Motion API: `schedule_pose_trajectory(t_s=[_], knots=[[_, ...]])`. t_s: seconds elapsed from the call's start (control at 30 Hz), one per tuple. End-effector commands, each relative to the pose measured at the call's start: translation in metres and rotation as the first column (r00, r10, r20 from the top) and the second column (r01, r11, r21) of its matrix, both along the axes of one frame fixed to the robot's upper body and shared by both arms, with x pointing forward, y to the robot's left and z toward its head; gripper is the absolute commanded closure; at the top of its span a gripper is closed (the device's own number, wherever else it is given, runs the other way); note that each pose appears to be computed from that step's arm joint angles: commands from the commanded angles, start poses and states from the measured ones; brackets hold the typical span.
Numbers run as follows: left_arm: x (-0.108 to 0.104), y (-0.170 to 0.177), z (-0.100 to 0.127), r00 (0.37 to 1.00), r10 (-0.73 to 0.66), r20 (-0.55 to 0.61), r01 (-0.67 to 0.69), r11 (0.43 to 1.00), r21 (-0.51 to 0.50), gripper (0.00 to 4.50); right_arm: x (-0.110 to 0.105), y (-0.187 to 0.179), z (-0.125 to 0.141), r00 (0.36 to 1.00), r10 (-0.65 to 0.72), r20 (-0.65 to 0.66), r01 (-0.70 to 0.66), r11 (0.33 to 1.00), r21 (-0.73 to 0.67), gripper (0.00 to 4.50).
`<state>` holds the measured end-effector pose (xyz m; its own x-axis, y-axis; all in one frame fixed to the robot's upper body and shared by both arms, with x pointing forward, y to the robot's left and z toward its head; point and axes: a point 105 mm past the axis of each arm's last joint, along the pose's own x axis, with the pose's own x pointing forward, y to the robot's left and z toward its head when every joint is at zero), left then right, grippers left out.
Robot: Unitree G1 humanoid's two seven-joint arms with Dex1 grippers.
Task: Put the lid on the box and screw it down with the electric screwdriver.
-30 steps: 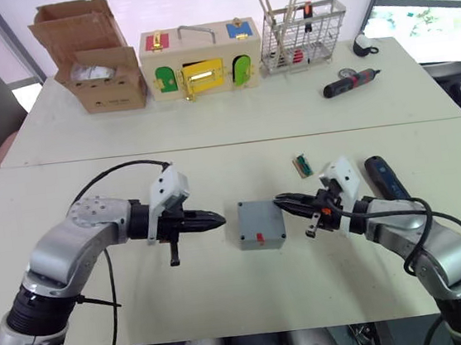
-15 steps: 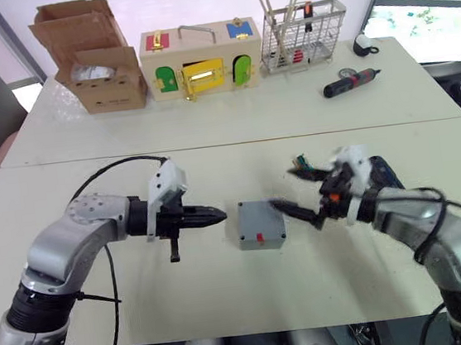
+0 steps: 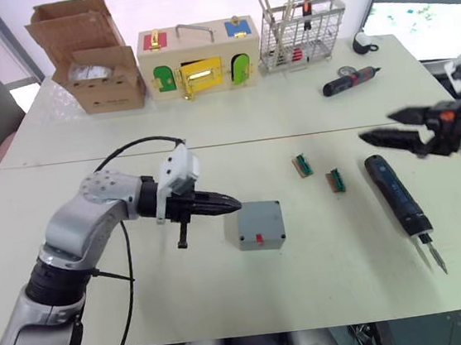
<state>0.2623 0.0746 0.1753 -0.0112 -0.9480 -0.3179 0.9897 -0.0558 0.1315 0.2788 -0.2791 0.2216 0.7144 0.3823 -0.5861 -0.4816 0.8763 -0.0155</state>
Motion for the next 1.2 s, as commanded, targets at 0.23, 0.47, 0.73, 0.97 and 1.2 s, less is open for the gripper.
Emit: schedule_pose_trajectory(t_s=[0.23,0.47,0.73,0.97,1.2], knots=[[-0.022,-0.011,-0.006,0.994,-0.086,0.072,0.085,0.996,0.02,4.5,-0.029,-0.039,-0.033,0.913,-0.12,-0.39,0.089,0.991,-0.096,0.01],[-0.028,-0.017,-0.008,0.996,-0.065,0.068,0.066,0.998,-0.004,4.5,-0.024,-0.047,-0.056,0.855,-0.152,-0.496,0.106,0.987,-0.12,0.01],[-0.034,-0.014,-0.01,0.997,-0.039,0.068,0.038,0.999,0.014,4.5,-0.012,-0.055,-0.077,0.794,-0.215,-0.568,0.172,0.977,-0.128,0.01],[-0.035,-0.012,-0.01,0.998,-0.025,0.063,0.024,0.999,0.023,4.5,-0.011,-0.054,-0.092,0.763,-0.213,-0.611,0.156,0.977,-0.146,0.01],[-0.033,-0.015,-0.01,0.998,-0.026,0.055,0.025,1.0,0.017,4.5,-0.012,-0.054,-0.106,0.745,-0.214,-0.632,0.114,0.974,-0.195,0.01]])
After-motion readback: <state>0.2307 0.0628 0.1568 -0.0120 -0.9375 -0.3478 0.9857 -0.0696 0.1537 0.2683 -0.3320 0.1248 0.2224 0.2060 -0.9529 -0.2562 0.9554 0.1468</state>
